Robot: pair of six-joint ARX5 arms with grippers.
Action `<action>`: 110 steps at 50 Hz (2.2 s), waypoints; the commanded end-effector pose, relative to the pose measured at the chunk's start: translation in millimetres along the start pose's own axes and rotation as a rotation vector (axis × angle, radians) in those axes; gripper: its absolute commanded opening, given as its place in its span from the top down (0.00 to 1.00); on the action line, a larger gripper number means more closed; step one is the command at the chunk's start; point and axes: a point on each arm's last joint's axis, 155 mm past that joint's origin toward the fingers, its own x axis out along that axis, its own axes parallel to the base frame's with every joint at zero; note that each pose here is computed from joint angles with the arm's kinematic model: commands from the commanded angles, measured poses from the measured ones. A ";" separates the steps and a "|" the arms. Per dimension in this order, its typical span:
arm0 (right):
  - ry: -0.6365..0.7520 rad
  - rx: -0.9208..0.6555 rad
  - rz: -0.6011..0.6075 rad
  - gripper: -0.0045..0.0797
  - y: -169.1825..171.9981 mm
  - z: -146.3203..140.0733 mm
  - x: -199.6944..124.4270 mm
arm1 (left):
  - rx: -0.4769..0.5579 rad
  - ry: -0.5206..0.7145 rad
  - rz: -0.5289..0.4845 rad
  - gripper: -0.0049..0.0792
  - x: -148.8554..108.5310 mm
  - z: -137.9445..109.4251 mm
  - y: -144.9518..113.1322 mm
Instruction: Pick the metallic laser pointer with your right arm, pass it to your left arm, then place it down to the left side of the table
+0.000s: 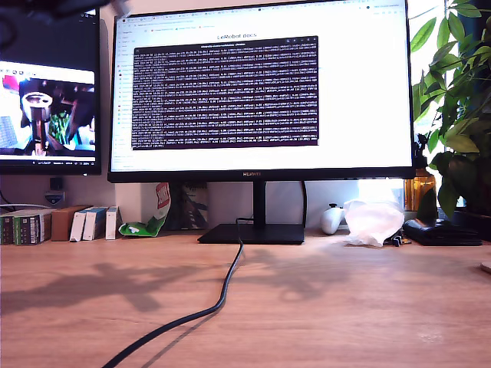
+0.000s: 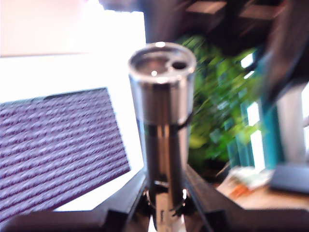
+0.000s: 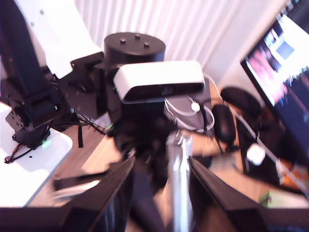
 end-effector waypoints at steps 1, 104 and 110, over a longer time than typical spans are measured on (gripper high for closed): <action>0.006 0.026 -0.019 0.58 -7.3 -4.3 -8.1 | 0.009 0.013 0.034 0.97 -3.5 -2.3 12.1; 0.458 0.802 -1.299 0.96 -51.9 -192.5 -285.2 | -0.223 0.348 0.195 0.97 -36.9 -76.9 59.0; 0.461 0.799 -1.360 0.96 -34.9 -199.1 -304.0 | -0.223 0.366 0.196 0.97 -37.4 -79.0 59.3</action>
